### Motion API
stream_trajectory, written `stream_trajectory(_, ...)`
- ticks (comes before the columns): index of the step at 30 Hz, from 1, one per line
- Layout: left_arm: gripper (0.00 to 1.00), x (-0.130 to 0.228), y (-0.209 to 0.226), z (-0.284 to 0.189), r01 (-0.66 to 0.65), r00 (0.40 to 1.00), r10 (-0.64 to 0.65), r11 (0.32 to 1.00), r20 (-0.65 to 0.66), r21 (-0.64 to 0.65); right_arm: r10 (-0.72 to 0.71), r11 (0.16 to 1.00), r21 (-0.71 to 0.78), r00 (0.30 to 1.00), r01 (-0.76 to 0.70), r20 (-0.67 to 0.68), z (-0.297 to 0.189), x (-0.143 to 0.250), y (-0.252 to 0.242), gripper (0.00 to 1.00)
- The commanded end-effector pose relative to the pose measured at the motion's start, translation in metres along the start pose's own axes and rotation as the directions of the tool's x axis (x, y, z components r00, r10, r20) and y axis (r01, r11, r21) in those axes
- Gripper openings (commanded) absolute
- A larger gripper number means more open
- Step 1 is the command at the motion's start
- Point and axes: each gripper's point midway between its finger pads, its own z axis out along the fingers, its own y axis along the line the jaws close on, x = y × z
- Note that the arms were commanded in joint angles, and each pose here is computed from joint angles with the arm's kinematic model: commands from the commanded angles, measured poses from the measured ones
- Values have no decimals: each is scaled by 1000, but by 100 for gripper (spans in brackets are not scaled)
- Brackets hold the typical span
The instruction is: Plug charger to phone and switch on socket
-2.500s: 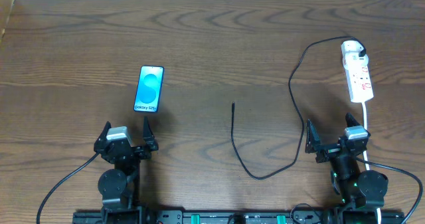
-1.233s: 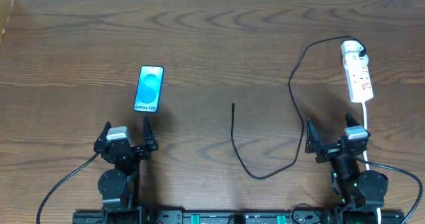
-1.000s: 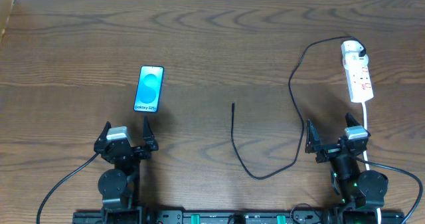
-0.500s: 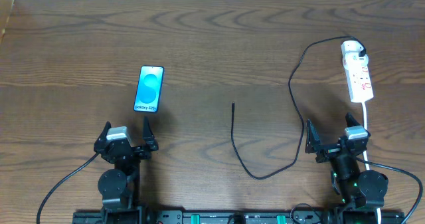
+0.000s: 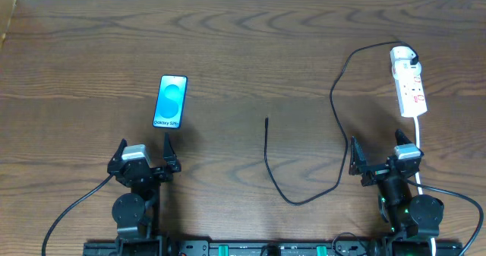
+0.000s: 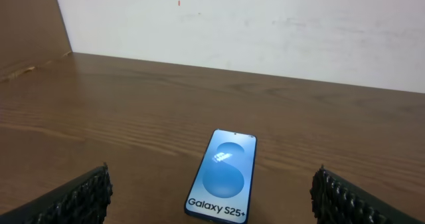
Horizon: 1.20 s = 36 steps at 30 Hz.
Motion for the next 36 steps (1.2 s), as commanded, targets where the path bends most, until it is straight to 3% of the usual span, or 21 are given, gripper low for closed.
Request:
stream_trajectory(1,95,18,3,1,-19,998,18,1000,-56,-11,1,1000,-2,1000,-1,1,0,0,1,99)
stream_trajectory(36,95,15,3,1,-18,999,18,1000,-45,-11,1,1000,-2,1000,-1,1,0,0,1,99)
